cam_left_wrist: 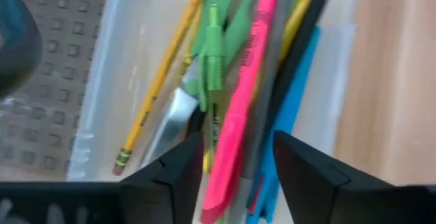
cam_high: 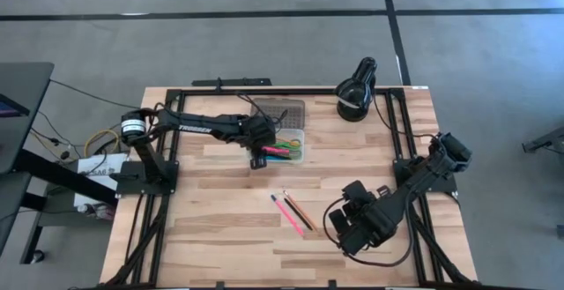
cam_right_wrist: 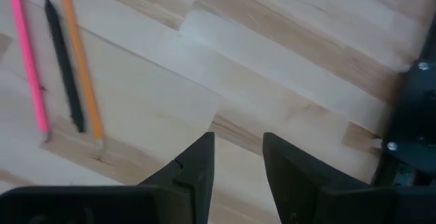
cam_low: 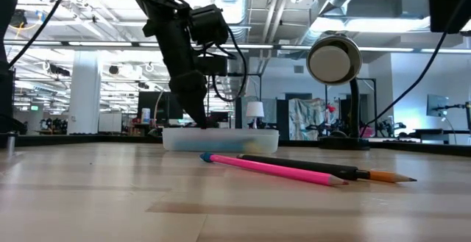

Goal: Pick & place school supplies into a supply box
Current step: Put the black pen into the supply box

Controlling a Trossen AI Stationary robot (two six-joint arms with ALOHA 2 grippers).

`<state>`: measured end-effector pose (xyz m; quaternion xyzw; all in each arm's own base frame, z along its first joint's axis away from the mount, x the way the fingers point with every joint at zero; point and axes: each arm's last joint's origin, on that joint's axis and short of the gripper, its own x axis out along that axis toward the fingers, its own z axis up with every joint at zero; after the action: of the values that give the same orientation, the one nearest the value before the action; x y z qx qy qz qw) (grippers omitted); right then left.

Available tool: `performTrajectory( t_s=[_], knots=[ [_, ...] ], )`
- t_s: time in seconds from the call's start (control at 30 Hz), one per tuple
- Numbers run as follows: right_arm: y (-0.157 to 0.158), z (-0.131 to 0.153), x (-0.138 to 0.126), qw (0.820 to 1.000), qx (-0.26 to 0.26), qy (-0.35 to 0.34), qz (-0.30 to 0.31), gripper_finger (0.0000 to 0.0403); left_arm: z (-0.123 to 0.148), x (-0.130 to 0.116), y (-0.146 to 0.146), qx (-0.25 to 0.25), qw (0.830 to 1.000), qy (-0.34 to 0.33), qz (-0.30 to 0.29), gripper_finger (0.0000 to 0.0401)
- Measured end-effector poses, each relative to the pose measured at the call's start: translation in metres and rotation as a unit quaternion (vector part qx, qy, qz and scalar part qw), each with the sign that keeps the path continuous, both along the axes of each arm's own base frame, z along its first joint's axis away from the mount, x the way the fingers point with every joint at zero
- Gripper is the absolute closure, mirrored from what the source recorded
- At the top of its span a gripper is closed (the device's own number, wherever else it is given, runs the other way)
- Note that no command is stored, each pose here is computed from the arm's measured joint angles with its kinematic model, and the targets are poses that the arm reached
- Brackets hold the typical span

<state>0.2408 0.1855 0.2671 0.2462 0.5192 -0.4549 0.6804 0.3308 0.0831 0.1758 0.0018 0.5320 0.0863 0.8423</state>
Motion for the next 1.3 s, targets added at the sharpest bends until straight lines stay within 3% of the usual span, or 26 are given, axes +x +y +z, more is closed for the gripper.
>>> performTrajectory(
  t_s=[0.17,0.33,0.7,1.0,1.3],
  knots=[
    [-0.005,-0.001,0.017,0.999,0.016,-0.041,0.025,0.0284,0.02,-0.007,-0.003,-0.011,0.999,-0.026,-0.015,0.0214],
    [-0.017,-0.007,0.043,0.993,0.028,-0.091,0.068,0.0284,0.063,-0.023,-0.009,-0.001,0.995,-0.09,-0.051,0.0217],
    [-0.041,-0.055,0.079,0.972,0.111,-0.16,0.136,0.0284,0.145,-0.091,-0.035,0.039,0.974,-0.201,-0.1,0.0224],
    [-0.054,-0.079,0.082,0.96,0.177,-0.166,0.141,0.0284,0.162,-0.135,-0.044,0.044,0.964,-0.254,-0.07,0.0224],
    [-0.068,-0.093,0.088,0.957,0.18,-0.181,0.137,0.0284,0.153,-0.147,-0.046,0.034,0.966,-0.254,-0.04,0.0224]
  ],
)
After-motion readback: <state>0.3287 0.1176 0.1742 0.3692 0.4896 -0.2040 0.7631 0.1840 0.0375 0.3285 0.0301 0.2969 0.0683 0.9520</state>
